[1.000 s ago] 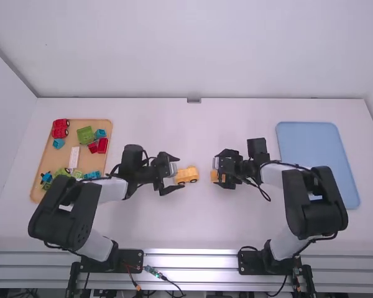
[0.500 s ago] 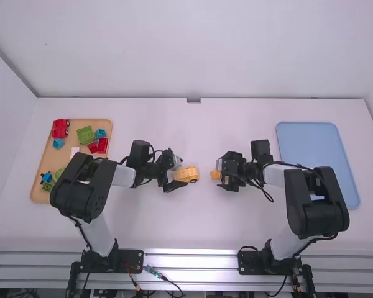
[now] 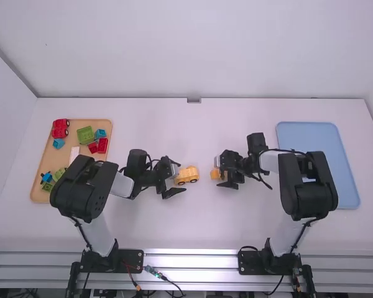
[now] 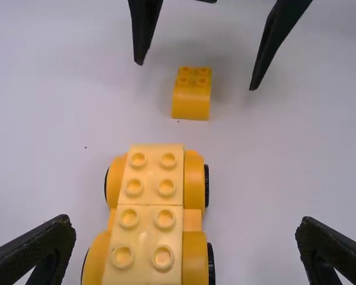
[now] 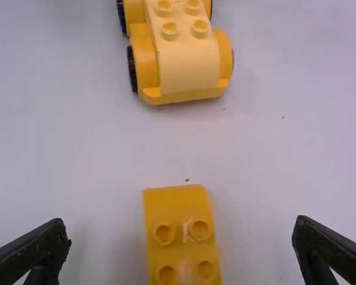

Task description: Assemble lego blocks to make yellow taxi

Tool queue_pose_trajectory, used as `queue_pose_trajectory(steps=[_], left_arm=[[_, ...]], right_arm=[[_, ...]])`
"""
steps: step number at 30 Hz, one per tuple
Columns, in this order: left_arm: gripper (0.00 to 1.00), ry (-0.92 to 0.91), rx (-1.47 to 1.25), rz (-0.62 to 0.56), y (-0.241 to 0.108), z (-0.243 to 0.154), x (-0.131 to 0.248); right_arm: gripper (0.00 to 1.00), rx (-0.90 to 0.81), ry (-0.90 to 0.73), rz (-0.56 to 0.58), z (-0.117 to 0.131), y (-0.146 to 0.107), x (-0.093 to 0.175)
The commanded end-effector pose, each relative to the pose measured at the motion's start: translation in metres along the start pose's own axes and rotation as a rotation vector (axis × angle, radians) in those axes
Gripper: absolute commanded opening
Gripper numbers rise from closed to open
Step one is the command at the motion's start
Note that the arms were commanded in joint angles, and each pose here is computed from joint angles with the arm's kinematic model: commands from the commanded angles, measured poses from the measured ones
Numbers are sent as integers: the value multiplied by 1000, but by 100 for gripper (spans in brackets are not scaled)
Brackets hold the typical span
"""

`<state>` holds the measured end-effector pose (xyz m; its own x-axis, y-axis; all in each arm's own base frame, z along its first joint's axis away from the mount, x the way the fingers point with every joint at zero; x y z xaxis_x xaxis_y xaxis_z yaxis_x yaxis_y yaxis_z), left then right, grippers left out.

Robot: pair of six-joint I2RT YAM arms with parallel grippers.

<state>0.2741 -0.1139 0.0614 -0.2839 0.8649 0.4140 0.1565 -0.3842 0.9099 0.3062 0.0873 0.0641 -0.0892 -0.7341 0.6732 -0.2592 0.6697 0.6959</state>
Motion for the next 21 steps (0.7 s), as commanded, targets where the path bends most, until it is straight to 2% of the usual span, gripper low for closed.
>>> queue_pose_trajectory(steps=[1,14,18,21], left_arm=[[99,-27,12,1,0,-1,-3],[99,-41,48,24,4,6,-6],[99,-42,49,24,4,6,-6],[99,-40,49,25,4,6,-6]], right_arm=[[99,-13,-11,-19,-5,-1,0],[97,-42,7,-19,-2,-13,-12],[80,-47,9,-19,-1,-13,-12],[73,-64,6,-18,-2,-13,-12]])
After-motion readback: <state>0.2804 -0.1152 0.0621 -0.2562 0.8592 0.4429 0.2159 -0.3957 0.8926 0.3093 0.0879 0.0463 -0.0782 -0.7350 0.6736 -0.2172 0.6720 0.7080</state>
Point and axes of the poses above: each hand's point on the last joint's axis, 136 mm out from that joint toward the fingers, its own x axis back along the fingers, its own z axis along the line the jaws close on, y = z × x, the point moved 10 cm from there along x, back along the fingers, and after that the axes turned 6 degrees about x, right-handed, at the moved point
